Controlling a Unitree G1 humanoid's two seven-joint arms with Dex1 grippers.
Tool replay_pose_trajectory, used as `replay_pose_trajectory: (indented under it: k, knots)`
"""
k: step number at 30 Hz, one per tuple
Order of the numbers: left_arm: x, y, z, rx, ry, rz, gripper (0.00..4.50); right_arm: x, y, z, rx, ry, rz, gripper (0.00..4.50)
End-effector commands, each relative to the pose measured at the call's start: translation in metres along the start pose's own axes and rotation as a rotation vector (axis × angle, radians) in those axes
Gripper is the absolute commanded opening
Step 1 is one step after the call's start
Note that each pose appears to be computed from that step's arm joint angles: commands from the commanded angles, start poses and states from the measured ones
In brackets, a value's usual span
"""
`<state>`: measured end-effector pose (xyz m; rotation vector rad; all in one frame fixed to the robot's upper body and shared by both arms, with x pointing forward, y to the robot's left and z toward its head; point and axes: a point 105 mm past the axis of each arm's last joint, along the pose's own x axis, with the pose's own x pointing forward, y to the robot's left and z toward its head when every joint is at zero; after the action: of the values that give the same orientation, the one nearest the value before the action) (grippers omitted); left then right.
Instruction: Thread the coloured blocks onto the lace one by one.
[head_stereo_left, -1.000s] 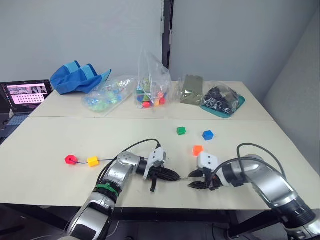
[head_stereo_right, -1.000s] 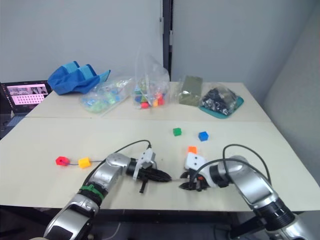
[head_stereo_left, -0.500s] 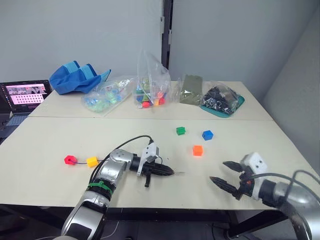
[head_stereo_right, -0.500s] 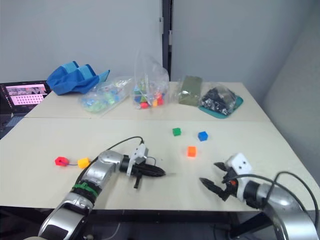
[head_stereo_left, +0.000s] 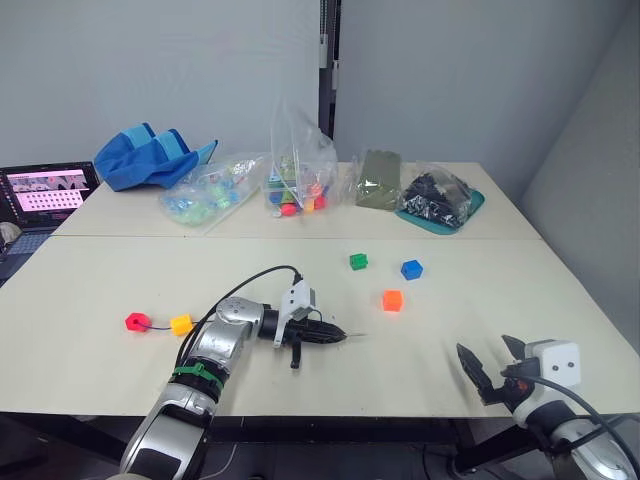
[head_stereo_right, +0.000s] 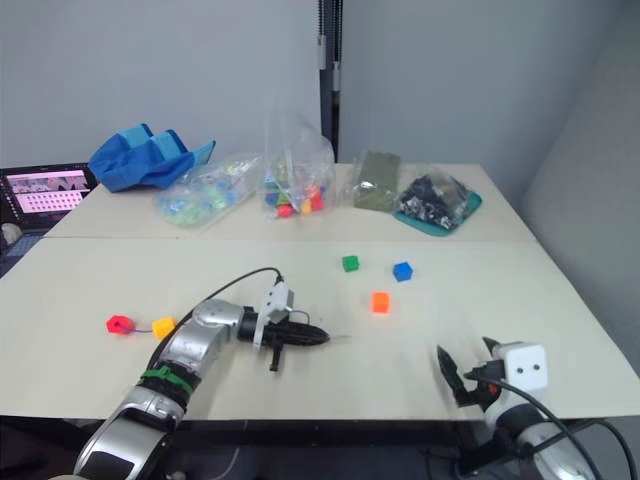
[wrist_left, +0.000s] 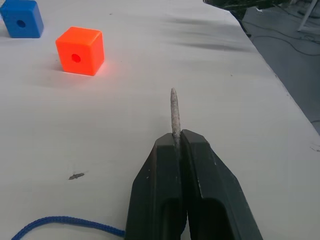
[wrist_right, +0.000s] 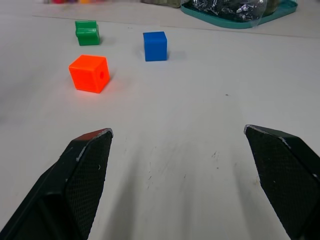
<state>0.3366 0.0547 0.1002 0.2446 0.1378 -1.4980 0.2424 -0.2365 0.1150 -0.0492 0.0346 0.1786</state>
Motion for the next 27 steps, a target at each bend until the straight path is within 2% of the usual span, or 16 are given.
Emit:
replay_pose_trajectory:
  k: [1, 4, 10, 13, 18, 22, 27]
  knots:
    - [-0.001, 0.0, 0.013, 0.038, -0.05, 0.021, 0.0, 0.008, -0.002, 0.014, 0.038, -0.048, 0.018, 4.45]
    - [0.001, 0.0, 0.013, 0.041, -0.055, 0.038, 0.0, 0.021, -0.007, 0.021, 0.011, -0.049, 0.021, 4.45]
    - [0.009, 0.001, 0.017, 0.047, -0.088, 0.079, 0.0, 0.067, -0.024, 0.044, -0.032, -0.076, 0.004, 4.45]
    - [0.008, 0.001, 0.016, 0.037, -0.105, 0.109, 0.0, 0.1, -0.032, 0.071, -0.038, -0.132, -0.013, 4.45]
    - [0.004, 0.001, 0.013, 0.031, -0.108, 0.146, 0.0, 0.144, -0.019, 0.089, -0.056, -0.126, 0.081, 4.45]
    - [0.001, 0.001, 0.012, 0.028, -0.109, 0.171, 0.0, 0.168, -0.009, 0.089, -0.08, -0.078, 0.133, 4.45]
    - [-0.003, -0.001, 0.009, 0.024, -0.102, 0.195, 0.0, 0.195, -0.006, 0.063, -0.102, 0.05, 0.132, 4.45]
